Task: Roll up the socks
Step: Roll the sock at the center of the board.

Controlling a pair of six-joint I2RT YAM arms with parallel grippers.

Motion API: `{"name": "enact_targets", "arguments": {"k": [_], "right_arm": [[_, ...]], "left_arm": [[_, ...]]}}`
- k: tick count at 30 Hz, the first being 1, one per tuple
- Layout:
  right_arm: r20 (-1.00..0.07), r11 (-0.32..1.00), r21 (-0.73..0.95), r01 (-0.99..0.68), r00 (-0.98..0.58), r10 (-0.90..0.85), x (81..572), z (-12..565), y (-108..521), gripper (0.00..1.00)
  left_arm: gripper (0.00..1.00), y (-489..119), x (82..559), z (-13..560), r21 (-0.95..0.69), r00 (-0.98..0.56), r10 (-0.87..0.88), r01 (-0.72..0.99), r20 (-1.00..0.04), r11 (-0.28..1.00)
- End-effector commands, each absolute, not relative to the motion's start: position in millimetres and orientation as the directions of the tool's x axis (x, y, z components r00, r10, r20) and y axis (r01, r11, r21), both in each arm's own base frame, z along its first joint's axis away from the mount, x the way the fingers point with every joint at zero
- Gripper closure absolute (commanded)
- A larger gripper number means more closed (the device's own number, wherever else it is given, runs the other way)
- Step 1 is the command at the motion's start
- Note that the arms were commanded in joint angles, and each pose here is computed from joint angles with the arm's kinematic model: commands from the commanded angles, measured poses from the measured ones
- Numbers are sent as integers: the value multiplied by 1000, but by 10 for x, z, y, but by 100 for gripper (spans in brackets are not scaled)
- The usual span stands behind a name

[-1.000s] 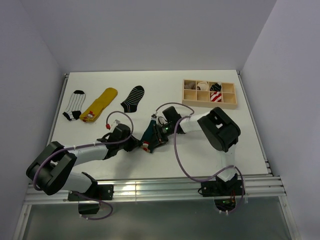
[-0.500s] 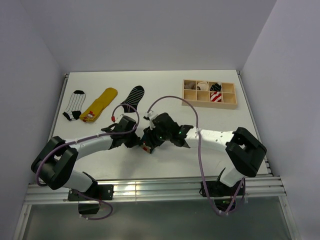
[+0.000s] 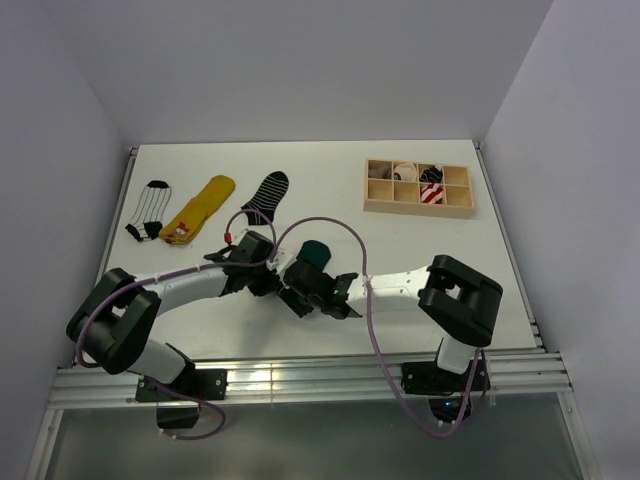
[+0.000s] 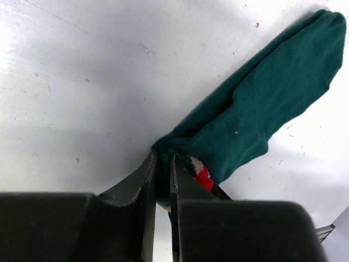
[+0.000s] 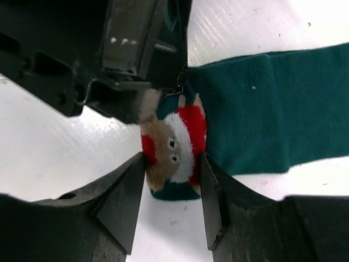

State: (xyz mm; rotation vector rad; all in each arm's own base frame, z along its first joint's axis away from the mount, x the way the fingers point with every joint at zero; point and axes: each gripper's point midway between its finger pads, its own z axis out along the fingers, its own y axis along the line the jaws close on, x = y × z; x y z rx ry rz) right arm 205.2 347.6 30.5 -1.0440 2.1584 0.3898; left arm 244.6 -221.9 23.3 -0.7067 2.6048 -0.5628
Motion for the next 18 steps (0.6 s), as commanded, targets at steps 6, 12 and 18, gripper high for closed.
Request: {"name": "enact_targets", "arguments": {"k": [6,12,18], "right_arm": [[-671,580,-139,-803,-354,-651,2053,156,3590,52],[-637,559,-158,-814,-349,-688,1962,24,3605,74],[-658,562,4,-827,-425,-621,1916,141,3642,99]], "left_arm": [[88,-2346,2459,226,-468,-833,-497,-348,-245,813],[85,-2395,2494,271,-499,-827,-505,-338,-247,798],[65,-2263,2610,536,-545,-774,-549,-326,-314,772]]}}
